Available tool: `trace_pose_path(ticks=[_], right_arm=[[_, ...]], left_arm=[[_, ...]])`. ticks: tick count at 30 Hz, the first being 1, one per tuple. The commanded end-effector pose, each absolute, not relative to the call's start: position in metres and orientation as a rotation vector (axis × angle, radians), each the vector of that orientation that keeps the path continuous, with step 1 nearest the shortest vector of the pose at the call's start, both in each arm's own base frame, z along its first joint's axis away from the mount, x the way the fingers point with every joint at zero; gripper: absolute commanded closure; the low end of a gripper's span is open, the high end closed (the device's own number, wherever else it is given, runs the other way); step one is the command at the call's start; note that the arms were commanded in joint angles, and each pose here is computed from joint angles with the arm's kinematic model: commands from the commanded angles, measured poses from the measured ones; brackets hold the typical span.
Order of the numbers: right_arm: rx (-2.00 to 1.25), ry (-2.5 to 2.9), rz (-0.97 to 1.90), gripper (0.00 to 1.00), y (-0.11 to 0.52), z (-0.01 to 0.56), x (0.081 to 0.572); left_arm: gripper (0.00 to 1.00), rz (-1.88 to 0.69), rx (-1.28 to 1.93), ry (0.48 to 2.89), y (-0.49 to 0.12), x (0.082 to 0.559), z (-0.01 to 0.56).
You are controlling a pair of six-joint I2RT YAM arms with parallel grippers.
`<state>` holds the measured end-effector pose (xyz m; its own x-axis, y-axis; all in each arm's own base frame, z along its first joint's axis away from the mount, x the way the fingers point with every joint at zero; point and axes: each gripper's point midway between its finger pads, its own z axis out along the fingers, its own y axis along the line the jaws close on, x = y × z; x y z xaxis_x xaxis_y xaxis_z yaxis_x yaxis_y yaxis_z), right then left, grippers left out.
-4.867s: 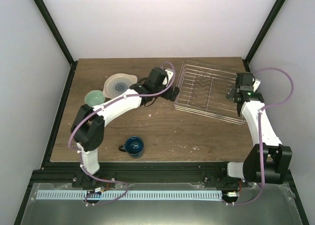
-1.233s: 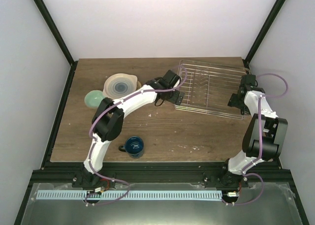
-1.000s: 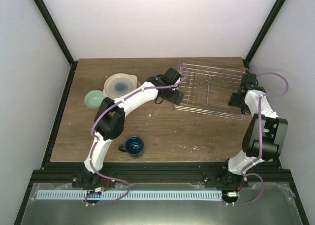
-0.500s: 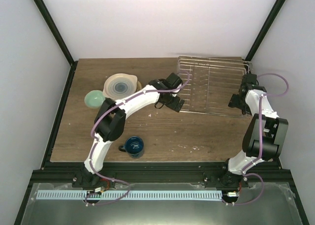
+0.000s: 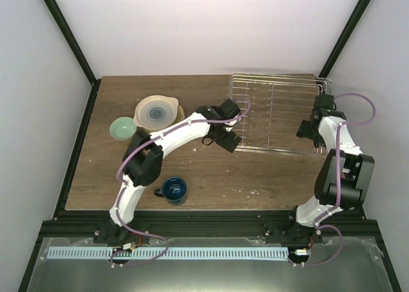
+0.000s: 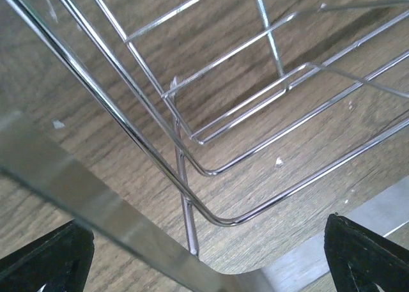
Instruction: Load the mixed dishes into the dish rack
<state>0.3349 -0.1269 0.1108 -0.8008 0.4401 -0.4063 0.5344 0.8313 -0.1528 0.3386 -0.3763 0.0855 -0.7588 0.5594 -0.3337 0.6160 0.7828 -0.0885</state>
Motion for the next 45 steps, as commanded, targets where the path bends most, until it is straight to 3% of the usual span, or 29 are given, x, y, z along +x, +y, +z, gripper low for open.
trace_pose_path(ticks=[1,18,26,32,35,37,39,45], right_arm=[[0.739,2.566,-0.368,0.0,-0.133,0.135,0.352],[0.73,2.445,-0.418,0.0,-0.142,0.167,0.359],[0.738,2.305,-0.445,0.0,-0.149,0.213,0.357],[0.634,2.191,-0.267,0.0,-0.124,0.257,0.356],[0.571,2.15,-0.191,0.0,-0.112,0.271,0.354],[0.548,2.136,-0.167,0.0,-0.107,0.277,0.353],[0.536,2.134,-0.155,0.02,-0.104,0.28,0.352],[0.521,2.137,-0.11,0.0,-0.098,0.281,0.352]], left_arm=[[0.0,-0.259,0.971,2.713,-0.376,0.327,0.088],[0.0,-0.253,0.962,2.692,-0.38,0.337,0.094],[0.0,-0.244,0.952,2.684,-0.385,0.344,0.092],[0.01,-0.266,0.9,2.676,-0.39,0.361,0.089],[0.12,-0.287,0.88,2.678,-0.392,0.367,0.088],[0.27,-0.295,0.871,2.681,-0.392,0.37,0.087],[0.36,-0.295,0.868,2.684,-0.392,0.371,0.087],[0.29,-0.243,0.846,2.698,-0.382,0.378,0.081]])
